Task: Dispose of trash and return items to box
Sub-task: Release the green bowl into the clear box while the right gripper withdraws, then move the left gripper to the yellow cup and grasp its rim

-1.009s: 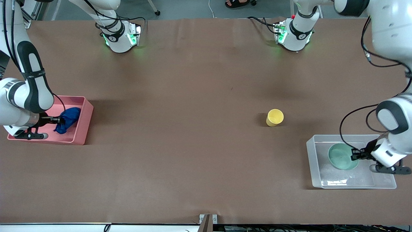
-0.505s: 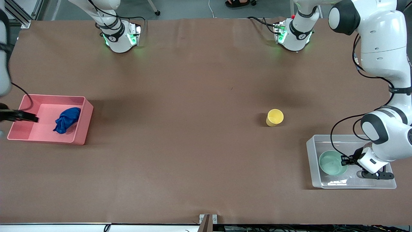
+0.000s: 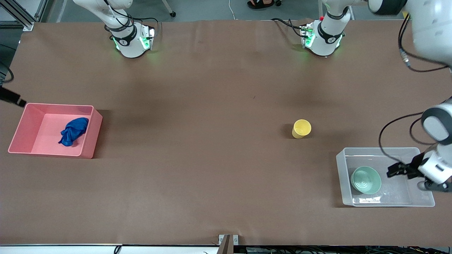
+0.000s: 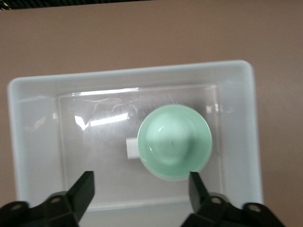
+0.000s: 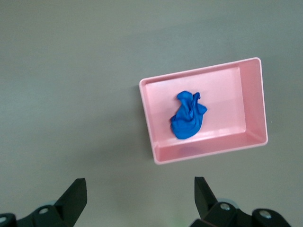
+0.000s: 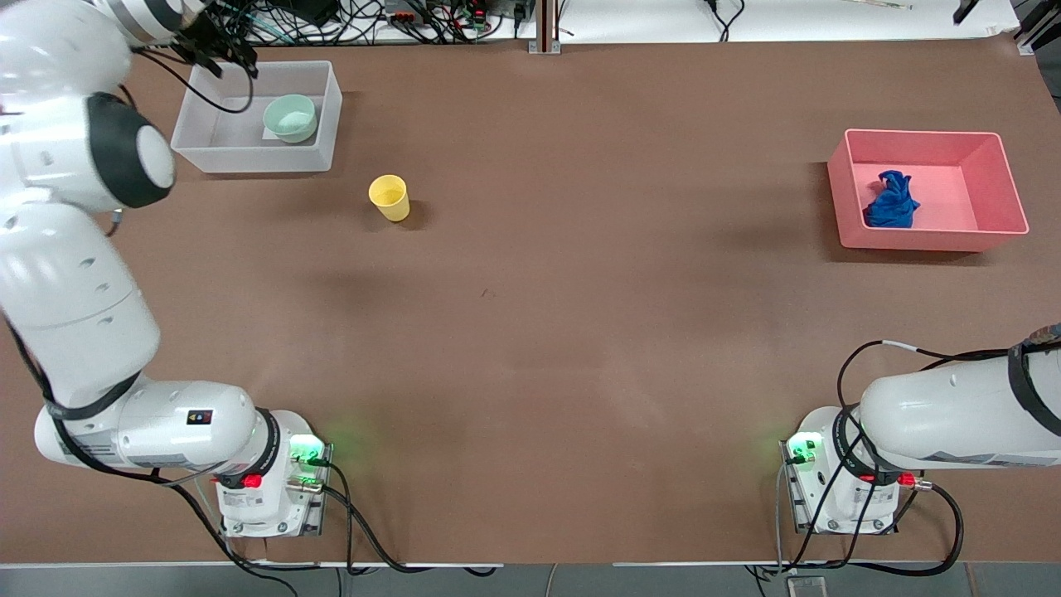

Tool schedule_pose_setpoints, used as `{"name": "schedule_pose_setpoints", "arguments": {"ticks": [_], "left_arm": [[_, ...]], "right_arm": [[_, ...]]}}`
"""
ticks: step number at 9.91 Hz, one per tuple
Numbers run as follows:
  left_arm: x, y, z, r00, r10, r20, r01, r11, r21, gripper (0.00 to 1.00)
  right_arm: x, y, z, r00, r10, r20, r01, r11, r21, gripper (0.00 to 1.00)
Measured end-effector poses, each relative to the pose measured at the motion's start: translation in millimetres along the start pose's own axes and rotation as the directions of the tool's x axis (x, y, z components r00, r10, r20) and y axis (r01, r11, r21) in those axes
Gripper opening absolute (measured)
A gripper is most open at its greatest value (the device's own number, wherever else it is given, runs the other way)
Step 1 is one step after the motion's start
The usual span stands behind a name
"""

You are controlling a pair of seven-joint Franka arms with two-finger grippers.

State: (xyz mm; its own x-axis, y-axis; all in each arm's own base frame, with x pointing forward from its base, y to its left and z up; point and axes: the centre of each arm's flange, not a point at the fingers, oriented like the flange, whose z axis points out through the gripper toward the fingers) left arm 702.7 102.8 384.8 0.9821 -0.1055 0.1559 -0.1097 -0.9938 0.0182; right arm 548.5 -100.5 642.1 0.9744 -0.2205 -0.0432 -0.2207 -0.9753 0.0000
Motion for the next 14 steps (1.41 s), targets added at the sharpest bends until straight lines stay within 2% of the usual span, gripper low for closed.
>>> {"name": "schedule_pose_setpoints", "arguments": {"ticks": [2,4,6,9,12,14], "left_arm": [[-36,67,-54,1.000,0.022,0.019,-0.022,1.000,-0.008,0.99],[-90,144,-62,0.997,0.031,0.072,-0.027,0.998,-0.049,1.00],[-132,202,-34,0.991,0.044,0.128,-0.037,0.998,-0.059,1.00],[-163,250,44,0.986,0.081,0.147,-0.070,0.995,-0.075,1.00],[-168,263,111,0.986,0.084,0.143,-0.070,0.992,-0.101,1.00],[-176,263,137,0.978,0.114,0.173,-0.099,0.991,-0.091,0.96]], "right_arm": [[-9,-12,-17,1.000,-0.022,0.002,0.022,1.000,0.000,1.00],[-4,-12,-9,0.998,-0.057,-0.006,0.057,0.998,-0.001,1.00],[-2,-11,-7,0.997,-0.081,-0.015,0.081,0.997,-0.001,1.00],[-1,-13,-8,0.996,-0.087,-0.021,0.087,0.996,-0.002,1.00],[-1,-15,-8,0.996,-0.090,-0.026,0.090,0.996,-0.002,1.00],[-1,-17,-9,0.995,-0.095,-0.031,0.095,0.996,-0.002,1.00]]}}
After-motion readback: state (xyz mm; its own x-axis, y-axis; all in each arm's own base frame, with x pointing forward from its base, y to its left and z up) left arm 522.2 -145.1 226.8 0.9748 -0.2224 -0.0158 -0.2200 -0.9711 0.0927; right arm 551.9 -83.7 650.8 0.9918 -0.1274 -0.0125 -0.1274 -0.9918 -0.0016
